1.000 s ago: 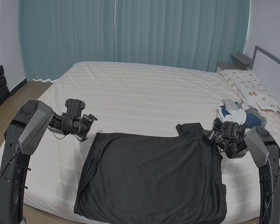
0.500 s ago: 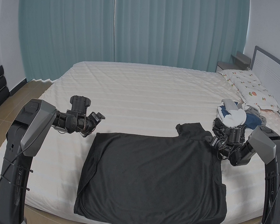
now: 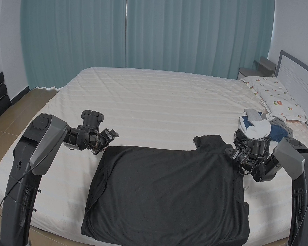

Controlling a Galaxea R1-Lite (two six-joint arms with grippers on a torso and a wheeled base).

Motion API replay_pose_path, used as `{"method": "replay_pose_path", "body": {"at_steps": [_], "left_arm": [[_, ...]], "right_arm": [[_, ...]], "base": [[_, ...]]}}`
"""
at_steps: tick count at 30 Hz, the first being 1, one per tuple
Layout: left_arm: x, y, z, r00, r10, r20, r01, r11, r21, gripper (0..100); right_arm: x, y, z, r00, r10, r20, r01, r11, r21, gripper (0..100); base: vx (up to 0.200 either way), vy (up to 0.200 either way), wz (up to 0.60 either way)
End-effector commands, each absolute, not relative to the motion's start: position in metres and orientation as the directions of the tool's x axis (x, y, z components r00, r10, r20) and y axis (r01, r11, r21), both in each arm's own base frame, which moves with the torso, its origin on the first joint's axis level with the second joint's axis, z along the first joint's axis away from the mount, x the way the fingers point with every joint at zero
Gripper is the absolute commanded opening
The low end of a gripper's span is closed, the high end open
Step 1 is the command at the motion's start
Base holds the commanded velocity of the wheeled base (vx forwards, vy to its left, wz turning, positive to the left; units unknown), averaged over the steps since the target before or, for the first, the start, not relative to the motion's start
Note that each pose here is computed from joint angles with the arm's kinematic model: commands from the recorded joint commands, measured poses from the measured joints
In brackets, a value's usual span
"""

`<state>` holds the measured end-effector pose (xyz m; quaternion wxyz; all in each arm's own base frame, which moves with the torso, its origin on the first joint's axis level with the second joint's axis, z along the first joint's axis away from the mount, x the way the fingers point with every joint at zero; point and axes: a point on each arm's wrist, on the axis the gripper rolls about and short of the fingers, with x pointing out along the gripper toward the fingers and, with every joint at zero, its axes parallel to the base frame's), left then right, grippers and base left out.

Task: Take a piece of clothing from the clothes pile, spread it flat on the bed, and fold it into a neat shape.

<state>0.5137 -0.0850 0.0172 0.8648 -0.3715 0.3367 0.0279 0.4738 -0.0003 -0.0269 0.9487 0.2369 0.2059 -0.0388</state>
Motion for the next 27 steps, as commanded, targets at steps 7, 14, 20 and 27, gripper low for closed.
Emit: {"method": "replay_pose_path", "body": {"at_steps": [7,14,20,27], "left_arm": [[0.517,-0.09,0.001,0.757,-0.204,-0.621,-0.305,0.73,-0.611,100],[0.519,-0.09,-0.005,0.751,-0.198,-0.629,-0.299,0.748,-0.593,0],[0.524,-0.082,0.002,0.784,-0.124,-0.608,-0.325,0.752,-0.573,0],[0.533,-0.063,0.008,0.812,-0.053,-0.581,-0.361,0.737,-0.571,0]], "right_arm": [[0.474,0.0,-0.032,0.909,0.025,-0.416,0.174,0.885,0.432,100],[0.474,0.0,-0.036,0.906,0.023,-0.423,0.178,0.885,0.43,100],[0.479,-0.003,-0.038,0.912,0.011,-0.409,0.183,0.883,0.432,100],[0.486,-0.001,-0.031,0.926,0.017,-0.377,0.181,0.857,0.483,100]], "base": [[0.0,0.0,0.0],[0.0,0.0,0.0],[0.0,0.0,0.0],[0.0,0.0,0.0]]}}
